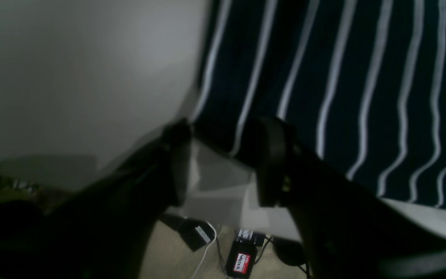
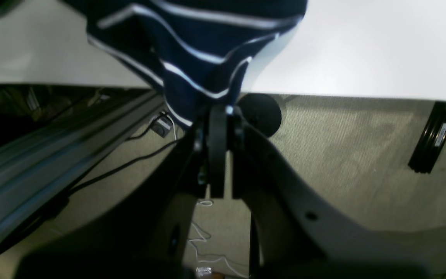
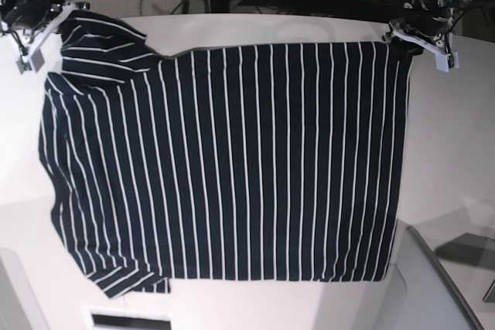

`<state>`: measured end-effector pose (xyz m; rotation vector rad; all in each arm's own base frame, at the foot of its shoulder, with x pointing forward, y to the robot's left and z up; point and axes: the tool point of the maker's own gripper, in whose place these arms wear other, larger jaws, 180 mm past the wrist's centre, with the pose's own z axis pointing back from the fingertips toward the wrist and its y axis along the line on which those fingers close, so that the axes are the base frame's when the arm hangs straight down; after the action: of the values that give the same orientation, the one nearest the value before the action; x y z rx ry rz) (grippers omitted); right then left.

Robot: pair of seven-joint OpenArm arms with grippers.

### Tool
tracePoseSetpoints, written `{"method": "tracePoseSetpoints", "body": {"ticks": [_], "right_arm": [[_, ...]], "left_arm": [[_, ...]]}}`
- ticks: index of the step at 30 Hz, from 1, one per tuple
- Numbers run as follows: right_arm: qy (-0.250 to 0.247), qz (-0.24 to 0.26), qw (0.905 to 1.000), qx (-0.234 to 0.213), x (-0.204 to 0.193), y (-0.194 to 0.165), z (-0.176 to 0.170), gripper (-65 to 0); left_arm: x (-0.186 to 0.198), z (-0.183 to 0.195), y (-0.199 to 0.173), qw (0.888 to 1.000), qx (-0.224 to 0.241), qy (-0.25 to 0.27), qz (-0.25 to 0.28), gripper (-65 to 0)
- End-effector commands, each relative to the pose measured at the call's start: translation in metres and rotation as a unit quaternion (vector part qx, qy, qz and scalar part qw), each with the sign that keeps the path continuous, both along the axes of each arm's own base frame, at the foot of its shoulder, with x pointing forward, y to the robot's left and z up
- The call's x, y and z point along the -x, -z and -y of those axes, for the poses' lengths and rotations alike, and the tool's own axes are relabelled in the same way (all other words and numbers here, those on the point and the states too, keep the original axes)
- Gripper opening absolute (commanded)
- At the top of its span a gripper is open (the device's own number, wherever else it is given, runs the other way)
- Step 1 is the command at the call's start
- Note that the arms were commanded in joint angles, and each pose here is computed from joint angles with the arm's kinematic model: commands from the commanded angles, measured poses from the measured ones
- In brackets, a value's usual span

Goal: Layout the t-shirt on the table in an organized manner, then fold the t-shirt properly
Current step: 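Hold the shirt corners with both grippers, keeping the shirt spread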

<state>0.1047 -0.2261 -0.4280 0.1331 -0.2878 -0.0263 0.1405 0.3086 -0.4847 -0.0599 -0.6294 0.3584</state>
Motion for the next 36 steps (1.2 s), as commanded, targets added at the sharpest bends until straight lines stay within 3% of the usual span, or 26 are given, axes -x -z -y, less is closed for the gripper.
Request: {"method": "tracePoseSetpoints", "body": {"ticks": [1,11,25,27,30,36], "right_arm": [[0.000,0.005,1.0000,0.001,-0.001,-0.002,0.003,-64.5],[0.008,-0.007,0.9999,-0.010,0.000,0.008,0.003,-64.5],[0.009,0.004,0.9999,-0.010,-0.003,0.007,0.002,-64.5],[0.004,-0.001,1.0000,-0.008,0.001,0.006,0.002,-64.5],[-0.006,-0.009,0.9999,-0.001,0.010,-0.001,-0.001,-64.5],[-0.062,-0.032,0.9976,0.002,0.023,-0.004,-0.006,-64.5]], "left_arm": [[0.008,-0.004,0.001,1.000,-0.007,0.002,-0.016,-42.0],[0.020,0.014,0.009,1.000,0.012,-0.005,-0.024,-41.6],[-0.006,0.024,0.005,1.000,0.023,-0.005,0.004,-42.6],[-0.005,0.025,0.006,1.000,0.024,-0.006,0.002,-48.4],[-0.009,0.025,0.006,1.000,0.026,-0.007,0.005,-65.0],[-0.011,0.024,0.002,1.000,0.022,-0.004,0.010,-65.0]]}}
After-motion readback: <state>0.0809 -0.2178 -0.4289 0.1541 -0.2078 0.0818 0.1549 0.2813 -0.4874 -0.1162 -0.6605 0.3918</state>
